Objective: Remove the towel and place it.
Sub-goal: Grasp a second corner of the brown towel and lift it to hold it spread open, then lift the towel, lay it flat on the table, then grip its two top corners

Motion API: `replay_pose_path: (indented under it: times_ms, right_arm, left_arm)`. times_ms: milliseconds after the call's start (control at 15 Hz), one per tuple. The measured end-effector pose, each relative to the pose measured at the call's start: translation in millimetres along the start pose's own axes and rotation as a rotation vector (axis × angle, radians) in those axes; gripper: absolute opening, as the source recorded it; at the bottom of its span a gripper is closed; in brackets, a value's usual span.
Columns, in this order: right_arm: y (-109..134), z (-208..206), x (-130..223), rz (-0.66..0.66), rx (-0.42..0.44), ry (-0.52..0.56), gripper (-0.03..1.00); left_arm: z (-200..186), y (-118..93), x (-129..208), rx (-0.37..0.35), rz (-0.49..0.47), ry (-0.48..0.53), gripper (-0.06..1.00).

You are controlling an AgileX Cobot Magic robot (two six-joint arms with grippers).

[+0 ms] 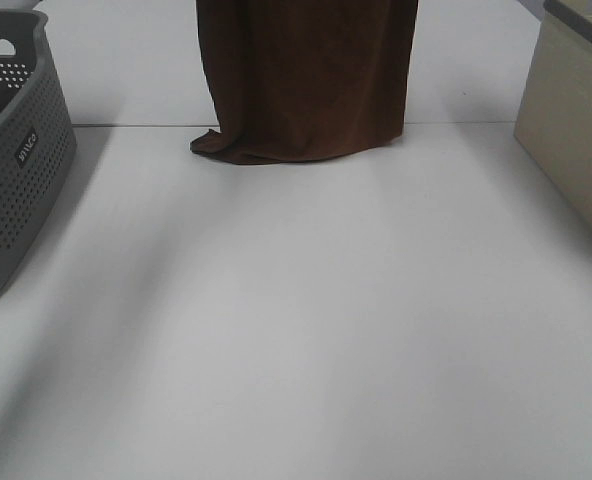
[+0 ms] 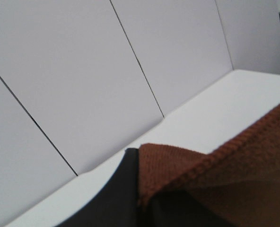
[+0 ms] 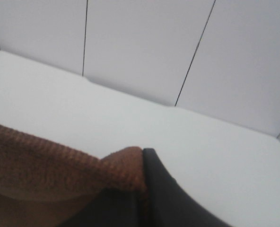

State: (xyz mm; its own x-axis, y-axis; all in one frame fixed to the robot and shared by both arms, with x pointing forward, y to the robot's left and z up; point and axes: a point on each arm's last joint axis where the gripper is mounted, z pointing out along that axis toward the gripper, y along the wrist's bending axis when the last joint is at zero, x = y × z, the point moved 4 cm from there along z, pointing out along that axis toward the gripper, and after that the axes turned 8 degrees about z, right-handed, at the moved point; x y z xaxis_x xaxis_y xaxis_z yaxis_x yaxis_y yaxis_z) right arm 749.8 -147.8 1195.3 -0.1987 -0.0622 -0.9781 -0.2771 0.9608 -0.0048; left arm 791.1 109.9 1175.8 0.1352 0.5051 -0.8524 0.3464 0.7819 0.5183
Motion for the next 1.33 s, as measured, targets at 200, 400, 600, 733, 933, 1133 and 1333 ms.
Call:
replay_pose_path:
  times_ms: [200,400,600,733,933,1133,1333]
  right_arm:
    - [0.8,-42.2,-5.9,0.015,-0.008,0.185,0.01]
    - [4.6,-89.6,-11.6,0.037,-0.033,0.343,0.01]
    - [8.5,-119.6,-14.1,0.055,-0.057,0.431,0.01]
    - [10.5,-125.3,-10.6,0.057,-0.065,0.451,0.01]
    - [13.5,-147.4,-0.2,0.065,-0.077,0.497,0.01]
    - [12.7,-175.5,12.8,0.085,-0.068,0.544,0.01]
    - [12.8,-203.6,29.1,0.102,-0.066,0.589,0.01]
  left_arm:
    - [-21.2,-5.3,0.1,0.13,-0.001,0.161,0.0]
    - [-53.3,-5.7,-6.9,0.228,-0.025,0.314,0.0]
    - [-77.4,-5.4,-12.5,0.268,-0.115,0.421,0.0]
    - [-81.2,-3.1,-16.4,0.254,-0.163,0.423,0.0]
    - [-101.8,0.5,-29.1,0.25,-0.243,0.453,0.0]
    - [-129.9,-10.3,-31.9,0.303,-0.249,0.527,0.0]
    - [-164.2,-42.9,-11.1,0.412,-0.237,0.668,0.0]
